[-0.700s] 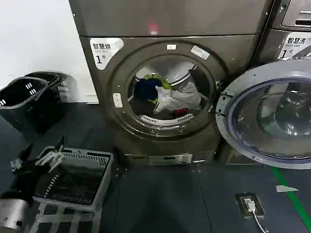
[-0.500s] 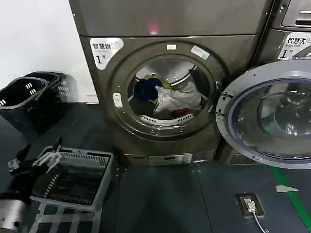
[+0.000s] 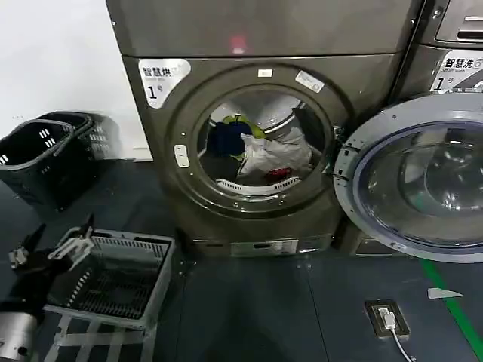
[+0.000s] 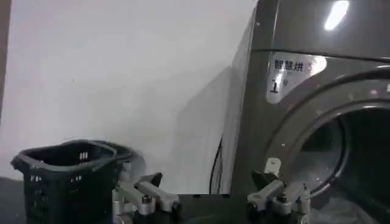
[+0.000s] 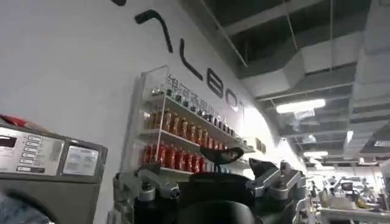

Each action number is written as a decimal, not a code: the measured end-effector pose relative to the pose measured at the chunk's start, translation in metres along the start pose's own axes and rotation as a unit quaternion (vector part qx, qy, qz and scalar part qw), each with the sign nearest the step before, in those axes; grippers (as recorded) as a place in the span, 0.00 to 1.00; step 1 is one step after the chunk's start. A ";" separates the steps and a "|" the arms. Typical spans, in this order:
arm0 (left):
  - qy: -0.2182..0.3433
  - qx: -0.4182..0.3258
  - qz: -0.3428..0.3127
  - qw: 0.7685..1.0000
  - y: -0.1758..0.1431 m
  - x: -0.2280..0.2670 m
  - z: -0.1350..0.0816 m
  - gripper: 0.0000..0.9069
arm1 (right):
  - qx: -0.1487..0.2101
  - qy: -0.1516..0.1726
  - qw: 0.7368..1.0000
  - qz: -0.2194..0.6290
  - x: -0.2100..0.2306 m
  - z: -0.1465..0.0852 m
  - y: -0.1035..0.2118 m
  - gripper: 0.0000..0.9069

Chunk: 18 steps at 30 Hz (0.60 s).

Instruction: Grasp the clothes from the dryer.

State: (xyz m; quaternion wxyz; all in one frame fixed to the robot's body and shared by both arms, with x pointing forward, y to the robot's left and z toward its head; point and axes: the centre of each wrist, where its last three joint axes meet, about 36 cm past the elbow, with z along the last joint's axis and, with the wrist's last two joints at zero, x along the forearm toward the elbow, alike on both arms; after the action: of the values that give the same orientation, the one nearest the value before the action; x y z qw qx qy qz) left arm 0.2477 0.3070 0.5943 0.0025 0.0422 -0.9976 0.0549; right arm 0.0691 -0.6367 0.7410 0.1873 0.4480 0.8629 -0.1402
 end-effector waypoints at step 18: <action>-0.007 -0.008 0.019 1.000 -0.009 -0.004 0.003 1.00 | 0.000 -0.008 1.000 -0.007 -0.001 -0.003 0.000 1.00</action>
State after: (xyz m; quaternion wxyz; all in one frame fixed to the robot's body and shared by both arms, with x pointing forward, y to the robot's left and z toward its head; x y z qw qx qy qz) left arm 0.2527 0.2976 0.5922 -0.0053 0.0236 -0.9986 0.0462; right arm 0.0693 -0.6366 0.7441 0.1930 0.4406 0.8646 -0.1452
